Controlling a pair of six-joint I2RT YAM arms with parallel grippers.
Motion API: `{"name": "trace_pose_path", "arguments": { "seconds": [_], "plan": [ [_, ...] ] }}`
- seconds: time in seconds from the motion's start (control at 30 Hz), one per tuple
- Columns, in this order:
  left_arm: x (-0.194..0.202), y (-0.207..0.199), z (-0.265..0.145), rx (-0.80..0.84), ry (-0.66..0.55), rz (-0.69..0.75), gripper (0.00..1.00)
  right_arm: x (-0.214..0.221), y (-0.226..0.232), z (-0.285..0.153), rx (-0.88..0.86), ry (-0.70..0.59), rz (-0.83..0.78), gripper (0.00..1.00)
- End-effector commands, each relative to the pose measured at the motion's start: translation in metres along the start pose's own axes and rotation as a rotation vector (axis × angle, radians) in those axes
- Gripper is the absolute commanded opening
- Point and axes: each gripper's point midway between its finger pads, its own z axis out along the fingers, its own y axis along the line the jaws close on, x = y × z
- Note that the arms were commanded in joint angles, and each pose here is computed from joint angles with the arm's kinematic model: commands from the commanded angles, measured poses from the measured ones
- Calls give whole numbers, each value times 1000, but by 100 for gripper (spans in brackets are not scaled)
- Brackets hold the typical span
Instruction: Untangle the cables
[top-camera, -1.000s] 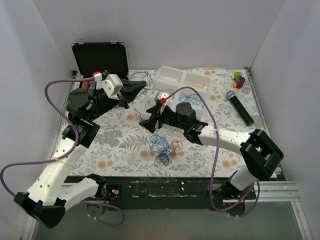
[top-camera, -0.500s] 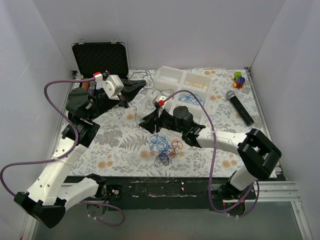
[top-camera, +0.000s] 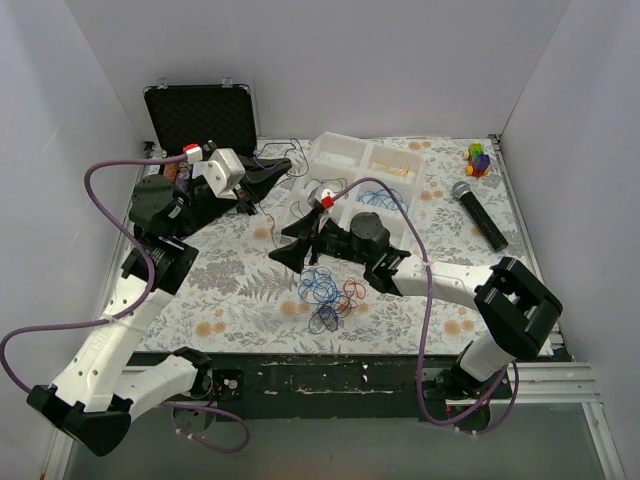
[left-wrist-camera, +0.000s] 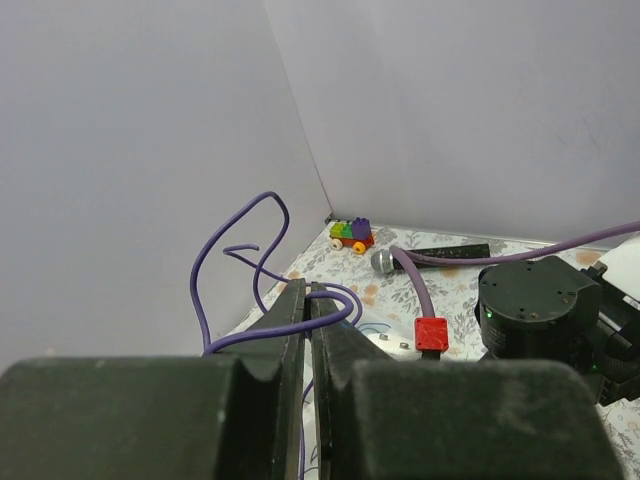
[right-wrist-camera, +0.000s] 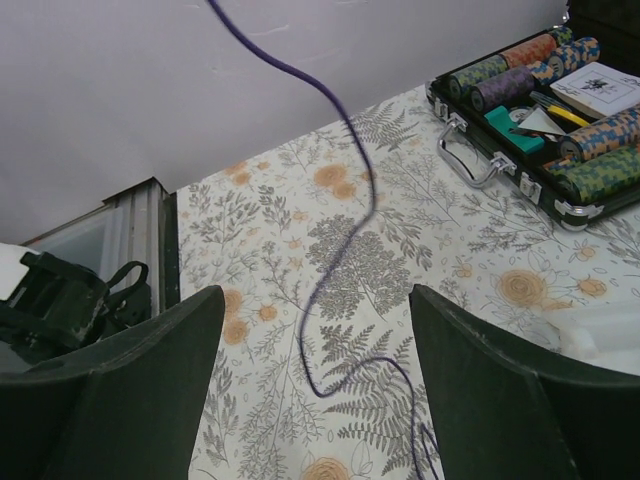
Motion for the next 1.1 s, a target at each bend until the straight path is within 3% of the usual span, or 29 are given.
{"name": "trace_pose_path", "arguments": {
  "seconds": [0.0,0.3,0.47,0.57,0.67,0.8,0.83,0.97,1.07],
  "plan": [
    [-20,0,-5,-2,-33,31,0,-30,26,0,-108,-124,19,83],
    [-23,-1,-5,4,-39,30,0,-22,8,8,-25,-85,-3,81],
    [-27,0,-7,-3,-45,39,0,-9,-1,18,-2,-54,13,72],
    [-28,-1,-6,1,-48,33,0,-1,-7,27,4,-36,19,62],
    [-30,0,-6,-1,-51,32,0,0,-11,36,9,-19,21,45],
    [-28,2,-9,-23,-44,39,0,-12,-13,37,23,-31,-3,7],
    [-27,3,-10,-32,-41,39,0,-18,-13,34,34,-44,-13,1],
    [-14,16,-19,-137,-21,25,0,-53,-19,17,102,-111,-83,1],
    [17,42,-34,-343,23,-21,5,-83,-39,4,167,-158,-106,1]
  ]
}}
